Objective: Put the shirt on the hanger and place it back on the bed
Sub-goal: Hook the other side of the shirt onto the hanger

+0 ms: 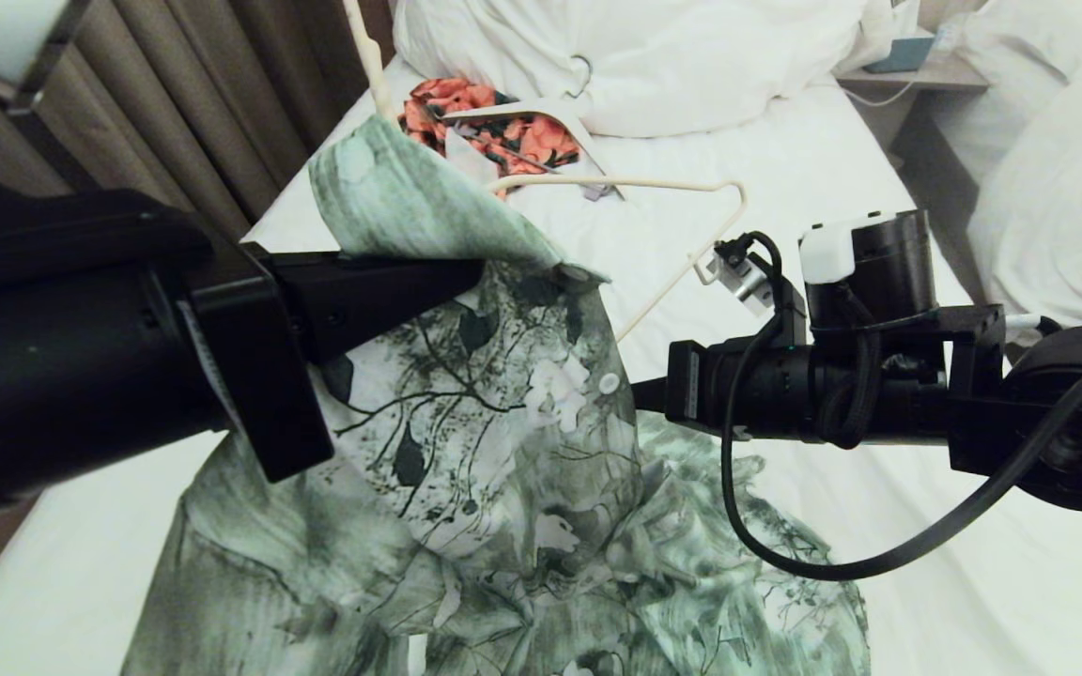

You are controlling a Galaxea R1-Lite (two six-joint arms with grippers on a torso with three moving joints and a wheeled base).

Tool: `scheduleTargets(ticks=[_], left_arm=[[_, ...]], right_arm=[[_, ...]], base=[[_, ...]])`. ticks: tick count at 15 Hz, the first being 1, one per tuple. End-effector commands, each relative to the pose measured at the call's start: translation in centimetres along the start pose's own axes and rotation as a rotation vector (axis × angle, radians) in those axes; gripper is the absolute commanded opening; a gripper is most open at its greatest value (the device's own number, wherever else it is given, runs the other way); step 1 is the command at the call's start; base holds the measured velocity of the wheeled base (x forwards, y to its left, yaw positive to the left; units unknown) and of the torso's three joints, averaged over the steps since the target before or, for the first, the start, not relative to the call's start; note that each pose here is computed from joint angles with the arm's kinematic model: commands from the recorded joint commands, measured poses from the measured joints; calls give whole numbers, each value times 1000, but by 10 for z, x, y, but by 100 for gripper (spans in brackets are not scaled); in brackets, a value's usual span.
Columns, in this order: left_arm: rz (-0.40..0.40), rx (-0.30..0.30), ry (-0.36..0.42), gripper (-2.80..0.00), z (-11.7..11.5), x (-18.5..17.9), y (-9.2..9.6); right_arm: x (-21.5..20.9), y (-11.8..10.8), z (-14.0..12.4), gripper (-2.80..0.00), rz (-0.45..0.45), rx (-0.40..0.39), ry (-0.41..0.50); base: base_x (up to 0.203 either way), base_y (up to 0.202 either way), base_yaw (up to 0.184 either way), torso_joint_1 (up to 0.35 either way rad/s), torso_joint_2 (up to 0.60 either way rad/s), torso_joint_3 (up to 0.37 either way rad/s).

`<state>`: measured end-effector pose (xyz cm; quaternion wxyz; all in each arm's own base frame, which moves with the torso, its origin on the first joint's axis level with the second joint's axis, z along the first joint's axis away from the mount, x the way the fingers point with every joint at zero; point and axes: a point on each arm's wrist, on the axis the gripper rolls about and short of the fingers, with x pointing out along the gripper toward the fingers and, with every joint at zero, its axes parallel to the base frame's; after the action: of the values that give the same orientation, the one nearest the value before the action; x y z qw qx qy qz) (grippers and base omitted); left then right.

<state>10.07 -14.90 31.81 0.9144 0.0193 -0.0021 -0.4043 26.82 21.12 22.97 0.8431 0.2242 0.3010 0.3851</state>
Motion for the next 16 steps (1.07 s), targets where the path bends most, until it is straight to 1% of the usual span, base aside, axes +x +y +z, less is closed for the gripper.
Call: scheduleTargets(ticks=[1, 4, 7, 10, 11, 15, 16], left_arm=[[1, -2, -11, -280, 2, -2, 0], [2, -3, -22, -280, 4, -5, 1], [13, -5, -28, -280, 5, -6, 3], [16, -5, -31, -280, 6, -6, 3], [15, -5, -30, -280, 5, -6, 3], [22, -4, -26, -280, 5, -5, 5], [35, -4, -22, -280, 4, -3, 7]], right_arm=[[4, 0, -2, -280, 0, 3, 11], [-1, 0, -3, -280, 2, 0, 5], [1, -3, -7, -280, -6, 7, 23], [0, -2, -5, -280, -8, 9, 20], [-1, -1, -3, 0, -6, 9, 15], [-3, -2, -1, 0, -23, 20, 27], [-5, -1, -1, 0, -25, 21, 28]], base=[[0, 0, 0, 0, 0, 0], [0, 0, 0, 0, 0, 0], [0, 0, 0, 0, 0, 0], [0, 0, 0, 0, 0, 0], [0, 0, 0, 0, 0, 0], [0, 0, 0, 0, 0, 0], [0, 0, 0, 0, 0, 0]])
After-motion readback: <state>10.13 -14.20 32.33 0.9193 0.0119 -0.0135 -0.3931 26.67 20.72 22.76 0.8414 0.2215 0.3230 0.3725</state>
